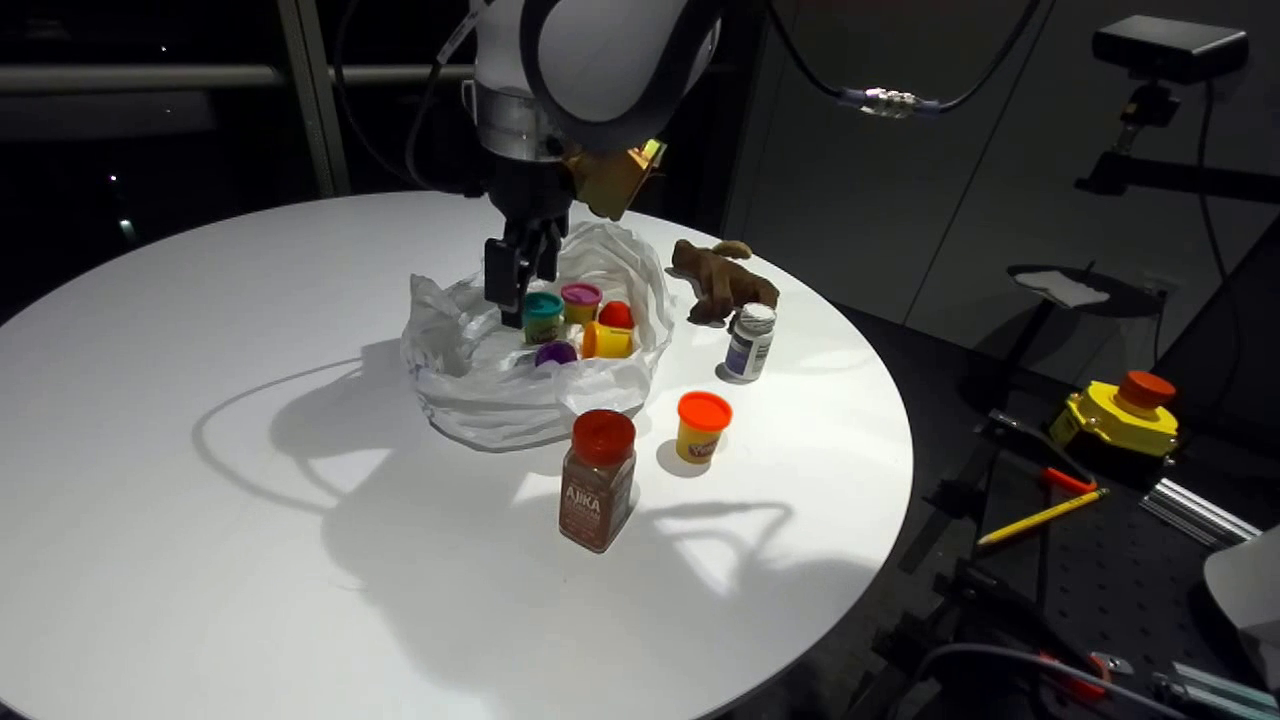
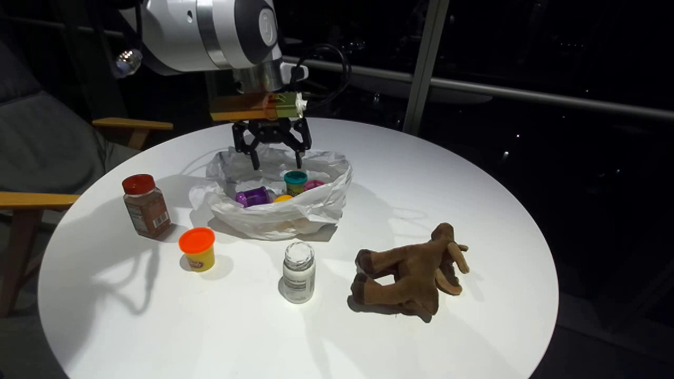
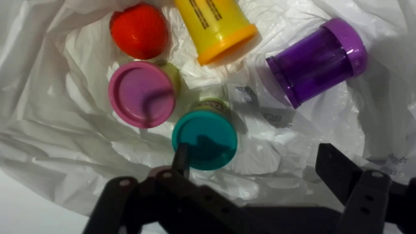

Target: Pick the objects in the plastic bag and put them on the table

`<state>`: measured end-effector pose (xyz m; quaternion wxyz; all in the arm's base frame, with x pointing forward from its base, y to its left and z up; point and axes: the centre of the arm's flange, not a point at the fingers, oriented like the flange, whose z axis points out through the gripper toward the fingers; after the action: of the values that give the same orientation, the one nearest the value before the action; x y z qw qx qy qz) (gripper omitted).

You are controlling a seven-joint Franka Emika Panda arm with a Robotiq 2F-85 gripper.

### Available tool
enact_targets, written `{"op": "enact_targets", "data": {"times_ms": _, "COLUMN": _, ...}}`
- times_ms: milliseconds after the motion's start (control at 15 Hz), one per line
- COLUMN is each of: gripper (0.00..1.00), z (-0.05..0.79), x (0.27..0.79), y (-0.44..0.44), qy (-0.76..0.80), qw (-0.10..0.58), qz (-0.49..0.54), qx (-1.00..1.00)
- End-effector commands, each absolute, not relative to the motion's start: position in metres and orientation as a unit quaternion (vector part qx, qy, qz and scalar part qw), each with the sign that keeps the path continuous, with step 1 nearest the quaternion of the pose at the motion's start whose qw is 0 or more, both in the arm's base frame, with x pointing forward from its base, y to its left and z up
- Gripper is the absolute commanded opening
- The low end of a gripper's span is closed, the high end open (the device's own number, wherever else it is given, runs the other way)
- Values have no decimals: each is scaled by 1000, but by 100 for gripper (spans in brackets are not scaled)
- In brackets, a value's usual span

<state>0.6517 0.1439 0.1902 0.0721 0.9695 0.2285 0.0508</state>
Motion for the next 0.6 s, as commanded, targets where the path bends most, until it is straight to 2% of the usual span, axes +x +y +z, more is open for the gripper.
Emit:
{"op": "enact_targets", "data": {"times_ms": 0, "gripper": 100, "z": 176, "x": 676, "y": 153, "qy": 223, "qw": 91, "qz": 49, "qx": 969}}
{"op": "enact_targets", "data": {"times_ms": 533, "gripper": 100, "z": 167, "x": 685, "y": 156, "qy": 207, "qw": 121, "qz": 70, "qx": 968}}
